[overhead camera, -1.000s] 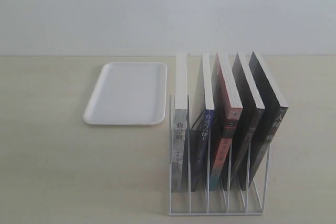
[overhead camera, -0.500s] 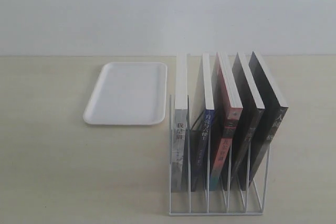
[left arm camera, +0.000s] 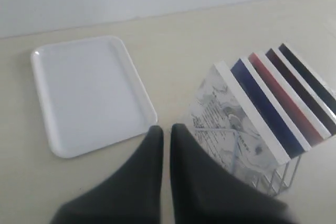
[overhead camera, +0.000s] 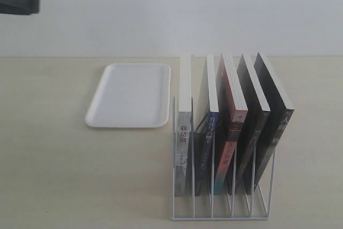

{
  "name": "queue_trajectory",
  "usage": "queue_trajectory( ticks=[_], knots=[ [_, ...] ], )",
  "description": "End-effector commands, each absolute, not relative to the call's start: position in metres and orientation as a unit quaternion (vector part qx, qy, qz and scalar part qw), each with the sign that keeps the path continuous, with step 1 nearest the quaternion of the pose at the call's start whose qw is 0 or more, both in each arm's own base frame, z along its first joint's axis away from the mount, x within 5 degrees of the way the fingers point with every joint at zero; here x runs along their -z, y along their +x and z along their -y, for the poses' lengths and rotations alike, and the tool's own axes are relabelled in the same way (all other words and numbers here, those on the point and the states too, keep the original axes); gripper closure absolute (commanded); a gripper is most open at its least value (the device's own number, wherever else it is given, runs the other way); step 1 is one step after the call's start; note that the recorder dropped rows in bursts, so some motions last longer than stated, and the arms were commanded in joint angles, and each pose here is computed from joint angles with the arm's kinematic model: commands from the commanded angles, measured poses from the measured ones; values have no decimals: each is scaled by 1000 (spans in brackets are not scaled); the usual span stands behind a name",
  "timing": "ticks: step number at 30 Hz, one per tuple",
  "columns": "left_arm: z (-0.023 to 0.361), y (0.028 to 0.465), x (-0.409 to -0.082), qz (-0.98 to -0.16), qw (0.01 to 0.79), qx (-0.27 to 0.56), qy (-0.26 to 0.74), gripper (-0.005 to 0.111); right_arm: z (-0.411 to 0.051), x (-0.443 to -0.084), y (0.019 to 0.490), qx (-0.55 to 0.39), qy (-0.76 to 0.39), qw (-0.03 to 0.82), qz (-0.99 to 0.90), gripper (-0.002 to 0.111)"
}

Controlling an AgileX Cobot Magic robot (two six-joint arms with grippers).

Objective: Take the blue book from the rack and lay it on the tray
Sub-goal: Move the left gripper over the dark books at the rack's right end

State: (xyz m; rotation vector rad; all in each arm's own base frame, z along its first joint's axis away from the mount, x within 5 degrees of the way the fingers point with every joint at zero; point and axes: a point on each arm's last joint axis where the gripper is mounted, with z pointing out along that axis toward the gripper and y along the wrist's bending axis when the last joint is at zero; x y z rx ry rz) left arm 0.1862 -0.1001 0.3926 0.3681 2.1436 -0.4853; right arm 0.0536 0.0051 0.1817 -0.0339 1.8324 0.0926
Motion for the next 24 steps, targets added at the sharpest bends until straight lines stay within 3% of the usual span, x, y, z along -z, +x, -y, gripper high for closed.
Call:
queue_trajectory(
  ticks=[1,8,17,24],
  knots=[
    [136,199,-375,-869,424,183,178,102,-5,-183,54,-37,-13,615,-788,108],
    [195,201,-351,-863,424,152,227,102,-5,-183,54,-37,-13,615,-788,108],
    [282,197,-366,-840,414,228,265,102,-5,-183,54,-37,-13,615,-788,108],
    [332,217,-363,-850,400,246,238,102,-5,-183,54,-37,-13,615,-788,108]
  ],
)
